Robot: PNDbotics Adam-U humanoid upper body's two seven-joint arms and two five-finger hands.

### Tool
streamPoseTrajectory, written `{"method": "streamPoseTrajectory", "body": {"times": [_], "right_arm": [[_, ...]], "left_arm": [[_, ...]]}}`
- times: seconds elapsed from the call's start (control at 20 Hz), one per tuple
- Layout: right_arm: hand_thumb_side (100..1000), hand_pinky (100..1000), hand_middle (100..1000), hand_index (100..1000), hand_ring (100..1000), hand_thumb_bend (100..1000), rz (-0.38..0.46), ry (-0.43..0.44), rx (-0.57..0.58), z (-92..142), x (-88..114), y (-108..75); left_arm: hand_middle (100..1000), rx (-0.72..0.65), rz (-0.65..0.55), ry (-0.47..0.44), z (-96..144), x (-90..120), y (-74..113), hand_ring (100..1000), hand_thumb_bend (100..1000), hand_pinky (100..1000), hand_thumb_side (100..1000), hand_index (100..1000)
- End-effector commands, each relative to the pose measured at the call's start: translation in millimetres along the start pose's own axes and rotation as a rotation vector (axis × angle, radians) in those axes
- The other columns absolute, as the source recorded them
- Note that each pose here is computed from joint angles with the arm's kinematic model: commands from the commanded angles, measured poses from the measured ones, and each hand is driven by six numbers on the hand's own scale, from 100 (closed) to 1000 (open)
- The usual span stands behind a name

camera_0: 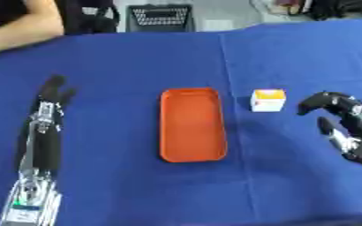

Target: Pick up objects on the table and place them in the box.

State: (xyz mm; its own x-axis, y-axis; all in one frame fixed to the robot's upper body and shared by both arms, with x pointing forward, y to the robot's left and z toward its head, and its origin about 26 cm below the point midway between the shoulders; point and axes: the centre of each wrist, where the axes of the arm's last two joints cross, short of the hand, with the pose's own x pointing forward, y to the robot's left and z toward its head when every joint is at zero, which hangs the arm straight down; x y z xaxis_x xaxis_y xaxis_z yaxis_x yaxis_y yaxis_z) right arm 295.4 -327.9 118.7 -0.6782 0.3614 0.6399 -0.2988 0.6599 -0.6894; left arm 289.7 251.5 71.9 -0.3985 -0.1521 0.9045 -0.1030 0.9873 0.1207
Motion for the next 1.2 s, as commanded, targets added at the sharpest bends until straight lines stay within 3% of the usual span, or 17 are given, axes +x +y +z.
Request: {"method": "streamPoseTrajectory", "body": {"times": [0.05,0.35,0.55,0.85,1.2], "right_arm": [[551,870,703,802,690,100,0.029,-0.012,0.002,0,5,-5.6],[553,871,707,847,693,112,0.031,-0.008,0.002,0,5,-5.6],[515,867,708,844,693,151,0.039,-0.002,0.005,0,5,-6.2],[532,865,712,845,695,164,0.066,0.008,0.008,0,5,-7.4],[532,843,723,825,704,184,0.195,-0.011,0.055,-4,6,-27.5]], "left_arm": [[936,-0.005,0.001,-0.019,-3,4,0.3,887,330,1000,1000,995],[936,-0.005,0.001,-0.019,-3,4,0.4,887,330,1000,1000,995],[937,-0.006,0.001,-0.018,-3,4,0.4,887,329,1000,1000,995],[938,-0.006,0.001,-0.017,-3,4,0.4,887,326,1000,1000,995],[938,-0.009,-0.003,-0.013,-2,3,0.8,888,323,1000,1000,995]]}}
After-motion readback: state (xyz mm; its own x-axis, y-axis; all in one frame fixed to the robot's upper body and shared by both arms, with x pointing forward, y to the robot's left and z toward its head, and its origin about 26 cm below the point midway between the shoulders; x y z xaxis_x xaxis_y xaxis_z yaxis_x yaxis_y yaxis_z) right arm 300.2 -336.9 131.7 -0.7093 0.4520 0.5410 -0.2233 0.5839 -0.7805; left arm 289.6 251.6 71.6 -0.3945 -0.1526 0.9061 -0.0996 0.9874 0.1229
